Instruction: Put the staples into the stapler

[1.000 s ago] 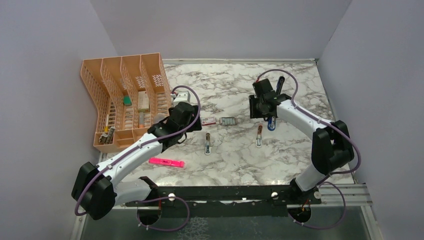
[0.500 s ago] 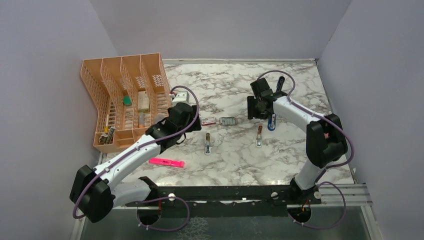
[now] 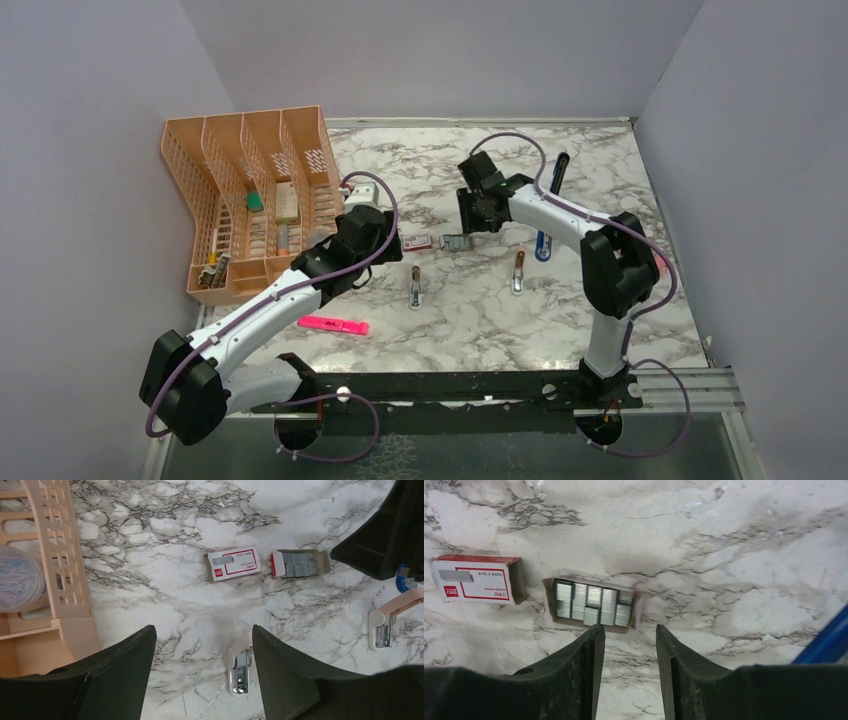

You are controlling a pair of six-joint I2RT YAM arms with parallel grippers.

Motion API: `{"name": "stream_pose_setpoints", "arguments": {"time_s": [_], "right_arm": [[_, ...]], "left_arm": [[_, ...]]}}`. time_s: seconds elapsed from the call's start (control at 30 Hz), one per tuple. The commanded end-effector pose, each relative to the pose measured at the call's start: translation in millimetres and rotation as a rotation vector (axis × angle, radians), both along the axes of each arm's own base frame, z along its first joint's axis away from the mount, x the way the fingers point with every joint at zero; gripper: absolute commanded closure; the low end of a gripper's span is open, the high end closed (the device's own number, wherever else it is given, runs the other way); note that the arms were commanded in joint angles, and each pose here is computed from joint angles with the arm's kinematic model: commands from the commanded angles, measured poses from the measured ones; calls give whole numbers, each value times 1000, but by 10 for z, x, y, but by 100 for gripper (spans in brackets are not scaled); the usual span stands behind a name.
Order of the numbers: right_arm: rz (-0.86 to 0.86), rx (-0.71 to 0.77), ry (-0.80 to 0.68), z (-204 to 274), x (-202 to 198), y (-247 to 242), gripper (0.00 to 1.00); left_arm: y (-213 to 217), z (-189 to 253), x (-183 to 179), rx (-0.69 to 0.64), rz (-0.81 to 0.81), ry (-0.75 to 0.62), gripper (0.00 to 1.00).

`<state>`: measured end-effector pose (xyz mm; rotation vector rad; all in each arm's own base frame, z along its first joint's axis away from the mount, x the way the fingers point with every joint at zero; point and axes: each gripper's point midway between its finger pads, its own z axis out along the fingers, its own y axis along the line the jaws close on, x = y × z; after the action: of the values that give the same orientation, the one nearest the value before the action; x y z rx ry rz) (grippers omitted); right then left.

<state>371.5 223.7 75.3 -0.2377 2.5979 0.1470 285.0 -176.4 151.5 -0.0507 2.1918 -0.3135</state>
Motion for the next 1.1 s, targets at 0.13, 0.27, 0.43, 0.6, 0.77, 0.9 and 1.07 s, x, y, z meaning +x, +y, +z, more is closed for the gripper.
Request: {"name": "stream_pose_setpoints", "arguments": {"time_s": [0.13, 0.27, 0.43, 0.6, 0.77, 0.9, 1.07], "right_arm": [[53, -28, 55, -207, -84, 401, 54], [48, -40, 66, -264, -81, 467, 56], [48, -56, 88, -351, -117, 498, 57], [34, -79, 100, -408, -130, 482, 63], [22, -80, 109, -449, -127, 488, 65], [28, -67, 110, -464, -121, 526, 66], [18, -67, 114, -483, -119, 523, 72]], "left_arm": [[14, -1, 14, -3, -2, -14, 29], [14, -6, 13, -3, -2, -13, 29], [16, -24, 8, -3, -1, -9, 29], [15, -26, 7, -3, 0, -8, 29], [17, -27, 0, -4, -1, -8, 29], [23, -19, 3, -5, 3, -11, 29], [29, -5, -3, -6, 3, -16, 29]]}}
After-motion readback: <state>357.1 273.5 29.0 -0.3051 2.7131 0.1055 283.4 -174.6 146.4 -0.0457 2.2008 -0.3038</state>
